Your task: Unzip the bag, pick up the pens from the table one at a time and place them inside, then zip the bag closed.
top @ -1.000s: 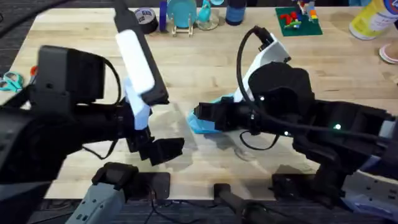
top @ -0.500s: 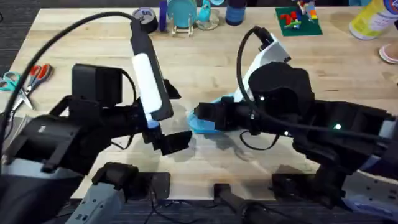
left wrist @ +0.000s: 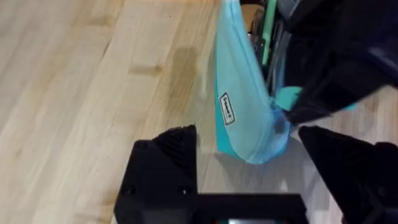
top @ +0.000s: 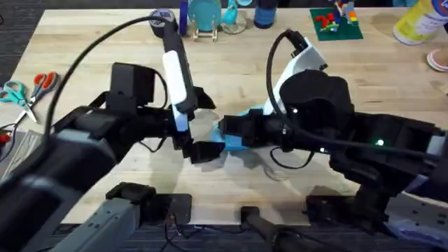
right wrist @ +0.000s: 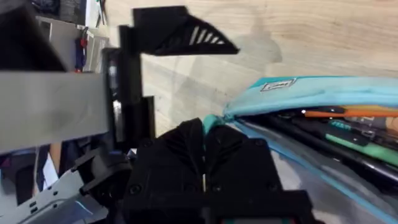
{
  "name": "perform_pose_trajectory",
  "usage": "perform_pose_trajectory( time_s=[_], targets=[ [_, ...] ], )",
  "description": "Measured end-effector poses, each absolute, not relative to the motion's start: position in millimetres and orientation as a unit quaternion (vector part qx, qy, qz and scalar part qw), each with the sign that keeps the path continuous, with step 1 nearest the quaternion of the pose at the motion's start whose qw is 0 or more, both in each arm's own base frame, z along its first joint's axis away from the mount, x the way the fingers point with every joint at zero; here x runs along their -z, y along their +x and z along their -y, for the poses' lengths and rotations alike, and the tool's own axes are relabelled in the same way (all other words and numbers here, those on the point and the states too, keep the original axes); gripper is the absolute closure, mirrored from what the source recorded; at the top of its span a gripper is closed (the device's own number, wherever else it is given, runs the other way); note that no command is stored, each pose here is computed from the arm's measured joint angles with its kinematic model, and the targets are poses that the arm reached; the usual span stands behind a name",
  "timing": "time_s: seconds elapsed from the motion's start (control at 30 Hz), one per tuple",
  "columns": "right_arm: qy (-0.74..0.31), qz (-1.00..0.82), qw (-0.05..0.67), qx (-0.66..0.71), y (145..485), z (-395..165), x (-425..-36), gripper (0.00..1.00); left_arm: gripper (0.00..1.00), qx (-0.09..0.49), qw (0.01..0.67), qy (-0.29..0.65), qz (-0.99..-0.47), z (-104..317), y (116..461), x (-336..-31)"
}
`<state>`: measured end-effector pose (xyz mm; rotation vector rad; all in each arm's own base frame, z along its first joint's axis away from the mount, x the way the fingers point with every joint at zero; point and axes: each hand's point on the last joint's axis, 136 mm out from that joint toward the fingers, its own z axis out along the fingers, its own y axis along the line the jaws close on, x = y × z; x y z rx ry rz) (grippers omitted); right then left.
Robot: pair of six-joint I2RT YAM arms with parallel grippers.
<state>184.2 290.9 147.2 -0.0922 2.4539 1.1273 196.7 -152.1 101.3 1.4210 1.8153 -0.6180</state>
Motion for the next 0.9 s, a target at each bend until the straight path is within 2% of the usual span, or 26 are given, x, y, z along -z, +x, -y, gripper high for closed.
perform_pose_trajectory(
  time_s=[0.27,0.47,0.53,0.6,0.83,0.87,0.9],
  targets=[
    [-0.033,-0.886,0.218,-0.407,184.2,-290.9,-147.3,0.971,0.007,0.291,0.367,0.55,-0.692,165.1,204.9,-92.5],
    [-0.033,-0.886,0.218,-0.407,184.2,-290.9,-147.3,0.971,0.011,0.306,0.37,0.548,-0.685,168.3,202.6,-95.2],
    [-0.033,-0.886,0.218,-0.407,184.2,-290.9,-147.3,0.971,0.114,0.31,0.371,0.548,-0.682,169.3,201.8,-96.5],
    [-0.033,-0.886,0.218,-0.407,184.2,-290.9,-147.3,0.972,0.261,0.312,0.372,0.548,-0.681,169.8,201.4,-97.2],
    [-0.032,-0.886,0.221,-0.407,185.4,-290.5,-147.7,0.971,0.878,0.321,0.37,0.547,-0.679,171.0,198.2,-97.7],
    [-0.031,-0.886,0.222,-0.406,186.2,-290.1,-147.7,0.971,0.934,0.322,0.37,0.547,-0.679,171.1,198.2,-97.9],
    [-0.03,-0.886,0.223,-0.406,186.5,-290.0,-147.7,0.971,0.95,0.322,0.37,0.547,-0.678,171.2,198.3,-98.0]
  ],
)
